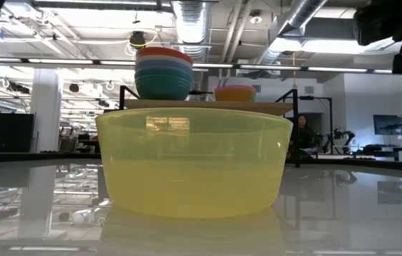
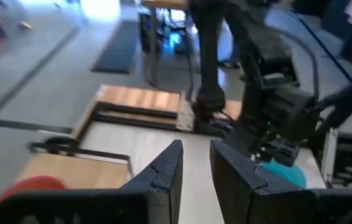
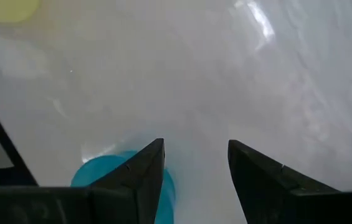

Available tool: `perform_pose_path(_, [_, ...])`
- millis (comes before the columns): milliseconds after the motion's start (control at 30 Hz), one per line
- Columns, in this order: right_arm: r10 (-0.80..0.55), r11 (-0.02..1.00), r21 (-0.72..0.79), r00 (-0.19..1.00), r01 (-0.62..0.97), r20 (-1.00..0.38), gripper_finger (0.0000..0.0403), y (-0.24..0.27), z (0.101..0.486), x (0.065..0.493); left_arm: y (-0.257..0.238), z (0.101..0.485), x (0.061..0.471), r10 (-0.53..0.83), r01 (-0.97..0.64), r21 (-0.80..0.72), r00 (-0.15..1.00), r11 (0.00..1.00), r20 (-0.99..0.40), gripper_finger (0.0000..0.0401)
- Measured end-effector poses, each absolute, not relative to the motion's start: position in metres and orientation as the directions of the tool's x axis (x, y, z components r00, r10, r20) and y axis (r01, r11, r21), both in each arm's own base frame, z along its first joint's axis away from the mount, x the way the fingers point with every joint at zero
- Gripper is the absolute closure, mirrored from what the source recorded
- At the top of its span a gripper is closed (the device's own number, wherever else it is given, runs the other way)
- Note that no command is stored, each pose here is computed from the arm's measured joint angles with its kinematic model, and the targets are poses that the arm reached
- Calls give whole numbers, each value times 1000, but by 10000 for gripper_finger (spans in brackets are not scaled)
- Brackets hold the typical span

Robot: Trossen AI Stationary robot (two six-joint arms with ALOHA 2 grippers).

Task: Place and stack bowls onto a shelf
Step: Stack the transparent blue bowl on top of the transparent pink bowl on the shelf

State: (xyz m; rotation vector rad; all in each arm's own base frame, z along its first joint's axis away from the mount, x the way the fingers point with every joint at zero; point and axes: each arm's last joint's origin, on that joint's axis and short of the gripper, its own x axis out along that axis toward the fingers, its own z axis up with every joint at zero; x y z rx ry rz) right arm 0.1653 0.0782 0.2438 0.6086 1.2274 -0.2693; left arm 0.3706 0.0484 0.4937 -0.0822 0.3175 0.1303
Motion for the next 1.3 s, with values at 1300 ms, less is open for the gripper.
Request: perform_pose_path(1300, [207,955,225,109,194,-972,211,151,197,166,-7,300,290,157,-226,-255,952,940,-262,278])
